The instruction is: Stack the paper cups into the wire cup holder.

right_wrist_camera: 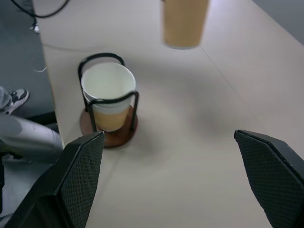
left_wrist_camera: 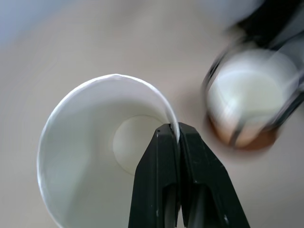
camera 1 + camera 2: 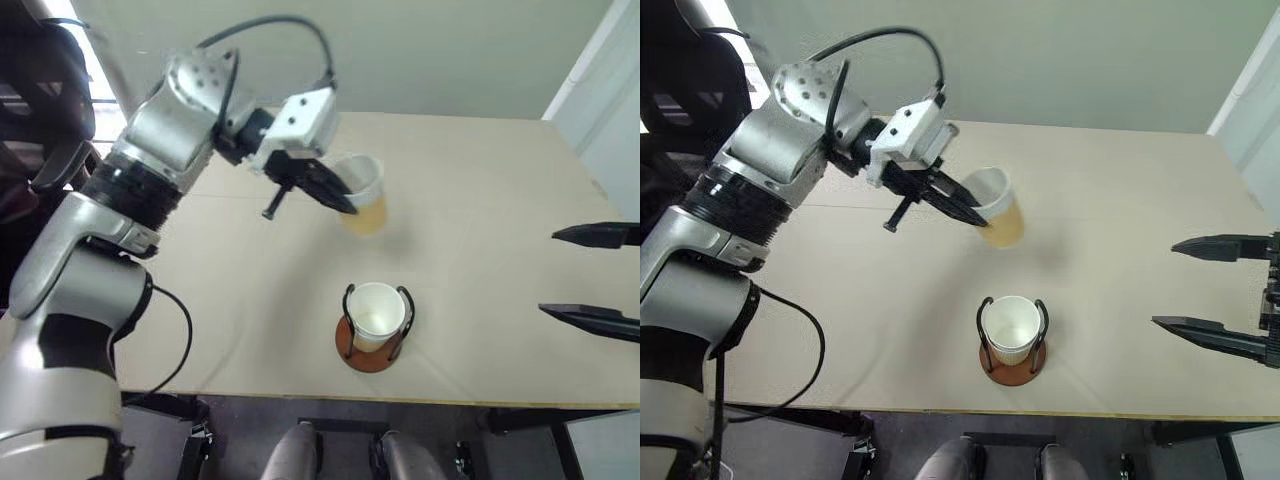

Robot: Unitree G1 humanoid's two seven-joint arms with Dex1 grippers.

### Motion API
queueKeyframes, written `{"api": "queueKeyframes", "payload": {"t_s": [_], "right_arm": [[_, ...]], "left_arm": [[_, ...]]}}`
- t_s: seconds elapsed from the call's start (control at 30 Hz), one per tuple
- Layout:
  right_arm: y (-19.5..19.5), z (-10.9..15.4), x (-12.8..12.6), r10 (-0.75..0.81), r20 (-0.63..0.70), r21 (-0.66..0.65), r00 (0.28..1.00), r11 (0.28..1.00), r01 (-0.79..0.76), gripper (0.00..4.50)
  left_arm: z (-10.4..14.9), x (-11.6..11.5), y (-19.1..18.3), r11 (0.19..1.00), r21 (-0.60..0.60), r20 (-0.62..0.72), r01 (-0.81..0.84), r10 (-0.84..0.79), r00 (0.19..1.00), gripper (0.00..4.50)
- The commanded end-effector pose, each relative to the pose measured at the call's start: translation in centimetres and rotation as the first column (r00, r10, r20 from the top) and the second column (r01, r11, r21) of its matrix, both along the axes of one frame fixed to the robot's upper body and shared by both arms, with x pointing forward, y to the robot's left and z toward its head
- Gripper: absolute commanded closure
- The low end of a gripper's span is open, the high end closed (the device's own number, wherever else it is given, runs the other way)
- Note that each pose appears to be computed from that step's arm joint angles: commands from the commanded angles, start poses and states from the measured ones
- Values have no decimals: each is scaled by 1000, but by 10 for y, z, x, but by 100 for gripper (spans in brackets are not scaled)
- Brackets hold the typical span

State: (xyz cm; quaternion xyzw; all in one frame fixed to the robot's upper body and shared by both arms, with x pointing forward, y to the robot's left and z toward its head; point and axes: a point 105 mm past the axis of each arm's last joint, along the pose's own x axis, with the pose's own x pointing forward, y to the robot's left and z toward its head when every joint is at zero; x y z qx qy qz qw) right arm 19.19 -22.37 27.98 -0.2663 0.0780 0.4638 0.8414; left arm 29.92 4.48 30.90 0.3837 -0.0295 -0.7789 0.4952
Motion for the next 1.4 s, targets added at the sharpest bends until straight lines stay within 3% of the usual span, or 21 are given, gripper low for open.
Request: {"api": "queueKeyframes", "payload": {"t_s": [0.03, 0.27, 0.43, 1.17, 1.27, 1.4], "right_arm": [[-6, 8, -4, -30, 57, -9, 998, 999, 30, 0], [-3, 7, -8, -43, 80, -15, 996, 999, 44, 0], [-4, 7, -10, -56, 88, -24, 995, 998, 59, 0], [-2, 5, -8, -66, 88, -26, 994, 997, 68, 0], [-2, 3, -7, -66, 83, -25, 994, 997, 69, 0], [0, 3, -7, -58, 81, -26, 995, 998, 60, 0]], "left_arm": [[16, -38, -13, 983, -16, -56, 184, -185, 981, 445], [-7, -48, -18, 958, 116, -57, 262, -257, 965, 445], [-25, -42, -12, 942, 216, -21, 258, -259, 966, 445], [-57, -23, -10, 923, 307, -44, 232, -230, 972, 445], [-56, -21, -13, 932, 286, -52, 222, -216, 975, 387], [-57, -22, -14, 932, 279, -52, 230, -224, 973, 250]]}}
